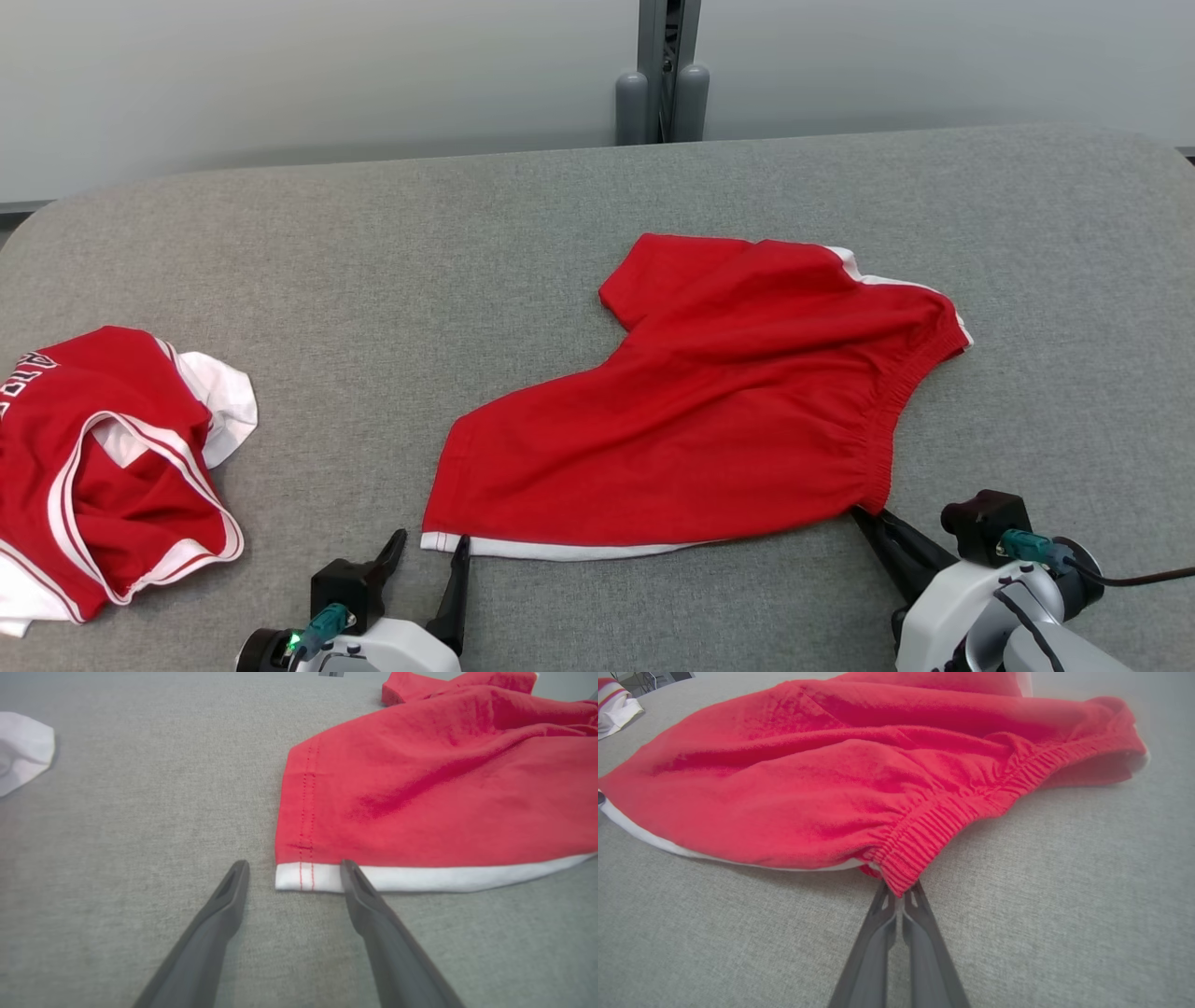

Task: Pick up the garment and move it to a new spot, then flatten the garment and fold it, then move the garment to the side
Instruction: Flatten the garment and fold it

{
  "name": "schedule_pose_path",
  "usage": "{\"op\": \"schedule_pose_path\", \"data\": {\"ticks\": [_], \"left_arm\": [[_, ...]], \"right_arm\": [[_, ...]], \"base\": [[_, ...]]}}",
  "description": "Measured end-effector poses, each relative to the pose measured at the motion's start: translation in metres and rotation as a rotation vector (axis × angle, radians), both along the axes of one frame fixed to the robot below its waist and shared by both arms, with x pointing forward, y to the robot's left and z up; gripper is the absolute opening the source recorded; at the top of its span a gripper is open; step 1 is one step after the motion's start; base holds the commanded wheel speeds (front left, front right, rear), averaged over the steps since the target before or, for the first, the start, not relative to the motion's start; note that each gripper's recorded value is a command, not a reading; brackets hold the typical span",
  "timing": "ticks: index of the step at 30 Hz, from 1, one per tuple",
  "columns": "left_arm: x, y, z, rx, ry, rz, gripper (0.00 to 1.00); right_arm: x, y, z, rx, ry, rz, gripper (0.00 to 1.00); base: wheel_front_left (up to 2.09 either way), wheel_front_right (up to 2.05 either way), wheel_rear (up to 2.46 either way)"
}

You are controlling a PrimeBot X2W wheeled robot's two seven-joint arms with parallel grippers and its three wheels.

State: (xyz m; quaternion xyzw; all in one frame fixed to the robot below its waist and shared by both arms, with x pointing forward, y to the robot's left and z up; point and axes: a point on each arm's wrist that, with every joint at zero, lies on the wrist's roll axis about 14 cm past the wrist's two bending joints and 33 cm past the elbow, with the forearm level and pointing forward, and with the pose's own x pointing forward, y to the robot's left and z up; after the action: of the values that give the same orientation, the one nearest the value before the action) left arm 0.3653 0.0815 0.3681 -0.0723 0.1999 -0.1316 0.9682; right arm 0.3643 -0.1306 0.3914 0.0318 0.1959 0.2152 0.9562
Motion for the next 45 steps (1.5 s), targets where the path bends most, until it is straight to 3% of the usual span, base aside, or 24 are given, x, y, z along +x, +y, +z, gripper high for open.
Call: {"op": "schedule_pose_path", "data": {"ticks": [2,4,6,10,11,17,18,19,20,39,40,41,42,43,45], "left_arm": [[0.000,-0.002,0.002,-0.006,-0.006,-0.009,0.98],[-0.001,-0.003,0.003,-0.010,-0.009,-0.019,0.49],[-0.003,-0.006,0.003,-0.018,-0.006,-0.034,0.25],[-0.006,-0.010,0.000,-0.026,0.006,-0.051,0.02],[-0.007,-0.011,0.000,-0.026,0.008,-0.054,0.00],[-0.008,-0.011,0.000,-0.028,0.008,-0.054,0.00],[-0.008,-0.010,0.001,-0.028,0.008,-0.050,0.18],[-0.008,-0.009,0.001,-0.027,0.007,-0.048,0.48],[-0.008,-0.008,0.000,-0.024,0.008,-0.042,1.00],[-0.002,-0.014,-0.005,-0.017,0.021,-0.066,1.00],[-0.001,-0.016,-0.004,-0.020,0.019,-0.072,0.80],[0.000,-0.017,-0.003,-0.022,0.017,-0.077,0.38],[-0.001,-0.019,-0.004,-0.024,0.017,-0.085,0.25],[-0.001,-0.020,-0.004,-0.025,0.018,-0.089,0.00],[-0.001,-0.020,-0.003,-0.027,0.017,-0.091,0.00]], "right_arm": [[0.000,-0.001,0.000,-0.001,0.002,-0.002,0.00],[0.000,0.000,0.000,-0.002,0.002,-0.001,0.00],[-0.001,0.000,-0.001,-0.003,0.003,-0.001,0.00],[-0.002,0.002,-0.002,-0.002,0.007,0.002,0.00],[-0.002,0.002,-0.002,-0.003,0.007,0.003,0.00],[-0.003,0.003,-0.002,-0.006,0.006,0.008,0.00],[-0.003,0.003,-0.002,-0.005,0.006,0.008,0.00],[-0.003,0.004,-0.001,-0.005,0.005,0.008,0.00],[-0.003,0.004,-0.001,-0.005,0.005,0.009,0.00],[0.001,0.002,-0.006,-0.003,0.021,0.000,0.00],[0.001,0.002,-0.006,-0.003,0.021,0.000,0.00],[0.001,0.001,-0.006,-0.003,0.021,-0.001,0.00],[0.001,0.001,-0.006,-0.004,0.021,-0.002,0.00],[0.001,0.001,-0.006,-0.004,0.021,-0.003,0.00],[0.001,0.001,-0.006,-0.005,0.020,-0.003,0.00]], "base": [[0.00,0.00,0.00],[0.00,0.00,0.00],[0.00,0.00,0.00],[0.00,0.00,0.00],[0.00,0.00,0.00],[0.00,0.00,0.00],[0.00,0.00,0.00],[0.00,0.00,0.00],[0.00,0.00,0.00],[0.00,0.00,0.00],[0.00,0.00,0.00],[0.00,0.00,0.00],[0.00,0.00,0.00],[0.00,0.00,0.00],[0.00,0.00,0.00]]}}
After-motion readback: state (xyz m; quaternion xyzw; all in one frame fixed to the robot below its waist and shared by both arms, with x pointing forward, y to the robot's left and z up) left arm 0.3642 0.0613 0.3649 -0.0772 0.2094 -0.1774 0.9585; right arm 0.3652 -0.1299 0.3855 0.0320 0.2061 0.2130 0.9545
